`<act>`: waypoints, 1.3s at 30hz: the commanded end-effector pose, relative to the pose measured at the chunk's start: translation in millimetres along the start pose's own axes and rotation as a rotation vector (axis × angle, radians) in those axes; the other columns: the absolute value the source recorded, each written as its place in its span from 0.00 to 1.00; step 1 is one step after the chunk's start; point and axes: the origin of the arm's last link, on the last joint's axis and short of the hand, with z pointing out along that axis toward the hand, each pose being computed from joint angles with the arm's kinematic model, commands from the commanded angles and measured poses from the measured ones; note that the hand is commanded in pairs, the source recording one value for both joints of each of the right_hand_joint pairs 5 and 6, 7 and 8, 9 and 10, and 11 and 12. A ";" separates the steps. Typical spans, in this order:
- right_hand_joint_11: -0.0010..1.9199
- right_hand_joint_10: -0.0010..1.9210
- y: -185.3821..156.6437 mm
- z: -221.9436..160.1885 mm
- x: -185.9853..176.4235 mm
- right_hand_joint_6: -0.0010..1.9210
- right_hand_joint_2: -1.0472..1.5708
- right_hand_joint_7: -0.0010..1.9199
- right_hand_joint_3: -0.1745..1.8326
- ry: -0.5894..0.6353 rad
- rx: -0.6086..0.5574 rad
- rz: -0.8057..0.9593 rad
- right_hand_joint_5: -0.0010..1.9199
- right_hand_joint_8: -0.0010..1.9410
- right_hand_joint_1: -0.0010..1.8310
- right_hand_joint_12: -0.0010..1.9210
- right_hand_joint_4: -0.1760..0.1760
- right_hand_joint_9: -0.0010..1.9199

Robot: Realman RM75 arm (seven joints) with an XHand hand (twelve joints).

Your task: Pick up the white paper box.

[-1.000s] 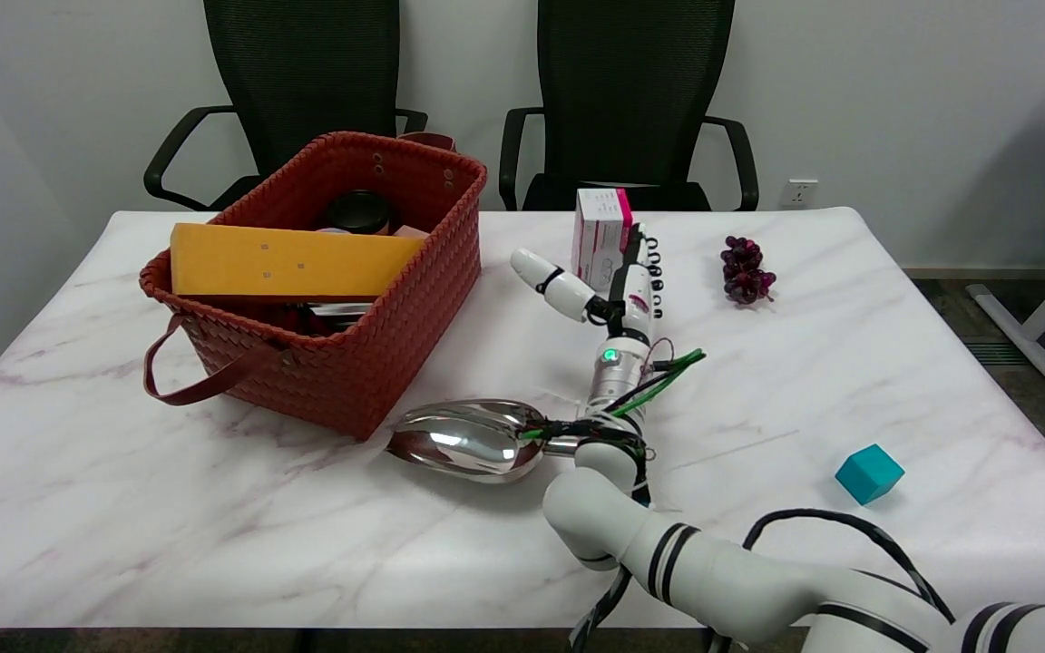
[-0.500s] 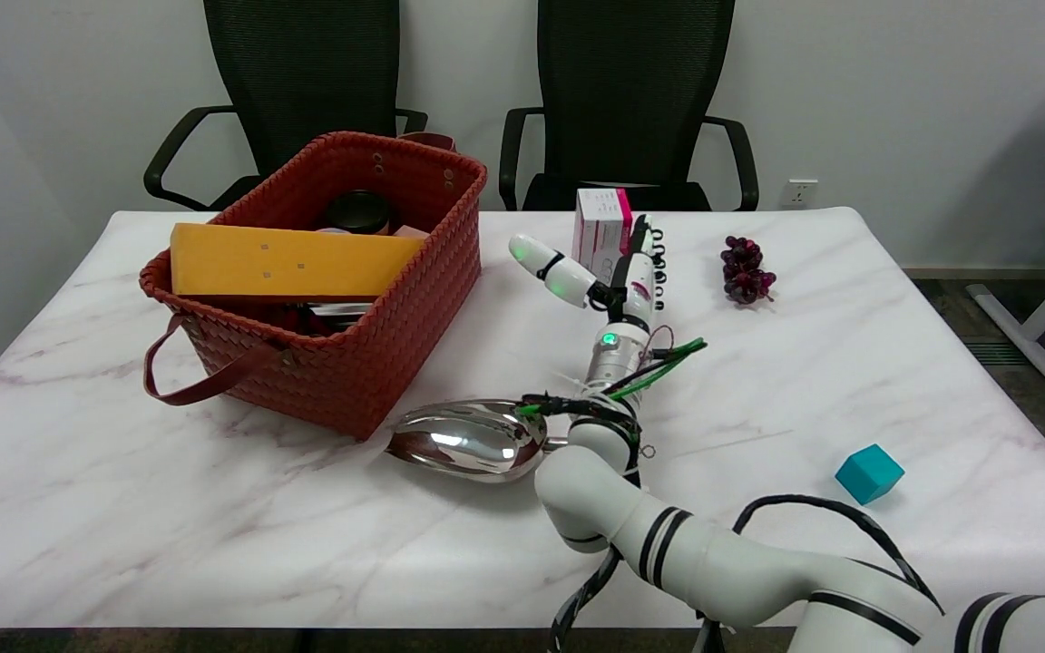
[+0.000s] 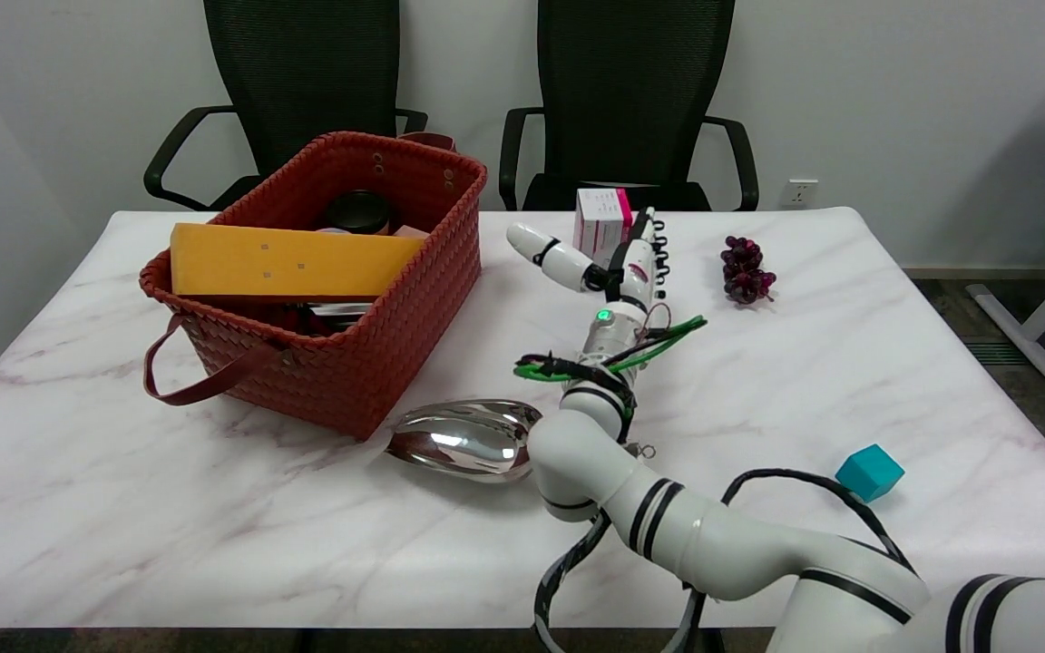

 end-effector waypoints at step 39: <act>0.00 0.00 -5.9 53.7 -3.6 0.00 0.56 0.00 0.27 0.008 -0.102 -0.150 0.00 0.00 0.56 0.00 0.50 0.00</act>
